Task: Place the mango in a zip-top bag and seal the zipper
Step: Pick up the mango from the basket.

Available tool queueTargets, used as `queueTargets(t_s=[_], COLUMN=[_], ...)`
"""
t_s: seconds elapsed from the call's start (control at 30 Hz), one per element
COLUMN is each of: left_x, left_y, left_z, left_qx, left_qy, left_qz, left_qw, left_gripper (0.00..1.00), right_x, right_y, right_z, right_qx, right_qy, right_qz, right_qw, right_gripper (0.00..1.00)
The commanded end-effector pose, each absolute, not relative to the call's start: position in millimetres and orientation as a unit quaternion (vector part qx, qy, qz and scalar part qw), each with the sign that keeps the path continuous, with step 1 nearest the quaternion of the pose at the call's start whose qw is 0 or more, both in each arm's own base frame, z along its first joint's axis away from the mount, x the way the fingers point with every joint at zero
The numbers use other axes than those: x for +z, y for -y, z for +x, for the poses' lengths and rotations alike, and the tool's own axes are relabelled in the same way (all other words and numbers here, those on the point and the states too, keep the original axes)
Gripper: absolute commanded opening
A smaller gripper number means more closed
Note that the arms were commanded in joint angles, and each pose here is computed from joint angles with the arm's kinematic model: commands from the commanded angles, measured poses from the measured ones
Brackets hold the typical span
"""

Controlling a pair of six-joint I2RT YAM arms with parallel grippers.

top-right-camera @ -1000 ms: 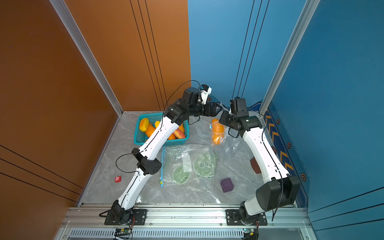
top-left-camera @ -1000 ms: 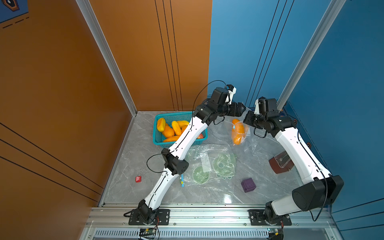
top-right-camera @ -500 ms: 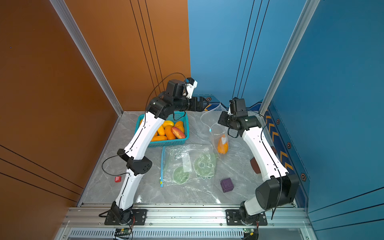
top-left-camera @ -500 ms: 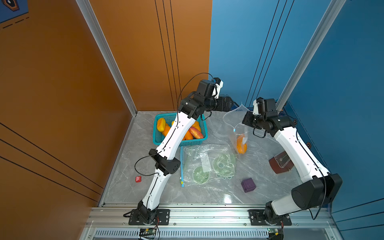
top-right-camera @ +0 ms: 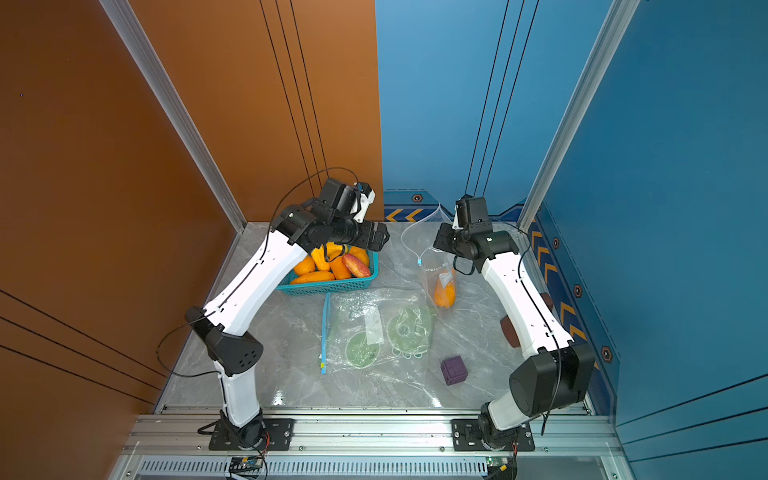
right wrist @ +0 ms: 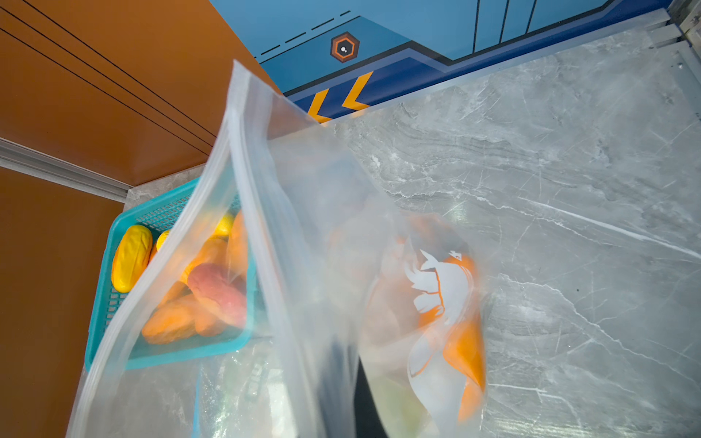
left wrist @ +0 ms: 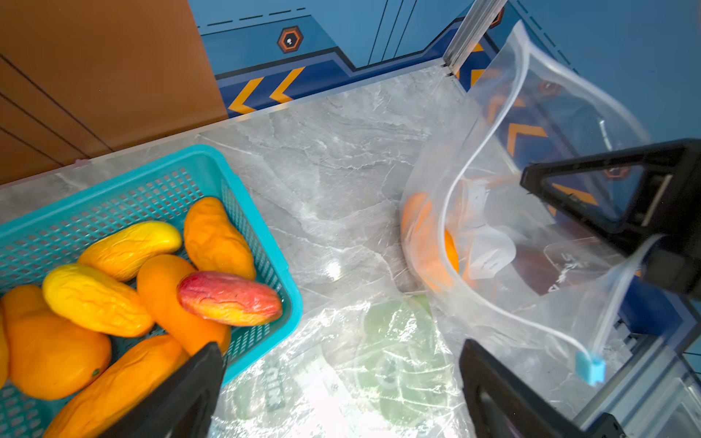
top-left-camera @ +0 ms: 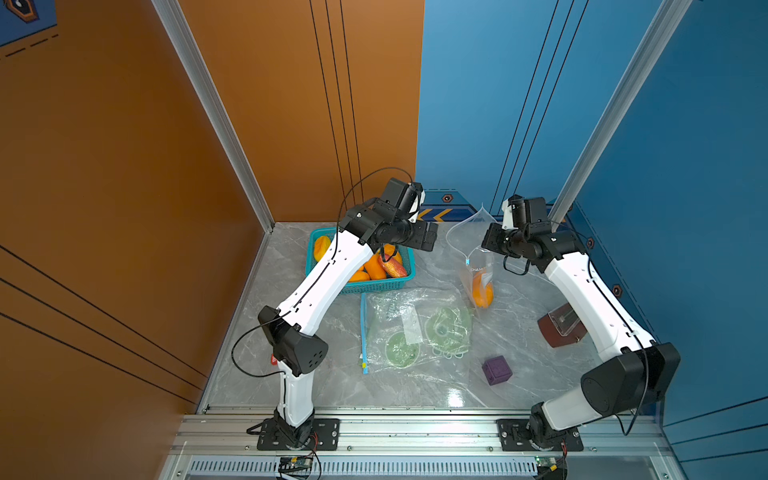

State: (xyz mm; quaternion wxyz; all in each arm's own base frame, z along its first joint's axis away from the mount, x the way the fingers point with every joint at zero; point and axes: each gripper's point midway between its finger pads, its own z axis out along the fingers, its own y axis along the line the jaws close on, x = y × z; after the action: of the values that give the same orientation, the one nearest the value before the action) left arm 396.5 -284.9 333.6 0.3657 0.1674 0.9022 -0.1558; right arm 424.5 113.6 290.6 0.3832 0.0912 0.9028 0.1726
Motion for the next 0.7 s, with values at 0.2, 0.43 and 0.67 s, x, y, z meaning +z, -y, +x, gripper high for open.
queueTargets(t_s=[0.2,0.43,0.67], left_x=[340,335,283], left_y=[204,160,140], left_z=[372,374,409], left_qx=[-0.127,-0.17,-0.229], left_qy=[-0.868,-0.784,-0.796], left_qz=[0.081,-0.012,-0.092], left_qw=[0.473,0.597,0.552], left_gripper=[0.98,0.98,0.98], right_x=[296,295,293], right_y=[-124,-129,-130], right_z=[429,431,431], right_qx=[0.176,0.175,0.171], right_qy=[-0.901,-0.902,-0.903], right_qz=[0.066,0.06,0.06], right_qw=[0.391,0.39,0.389], right_gripper=[0.0,0.0,0.0])
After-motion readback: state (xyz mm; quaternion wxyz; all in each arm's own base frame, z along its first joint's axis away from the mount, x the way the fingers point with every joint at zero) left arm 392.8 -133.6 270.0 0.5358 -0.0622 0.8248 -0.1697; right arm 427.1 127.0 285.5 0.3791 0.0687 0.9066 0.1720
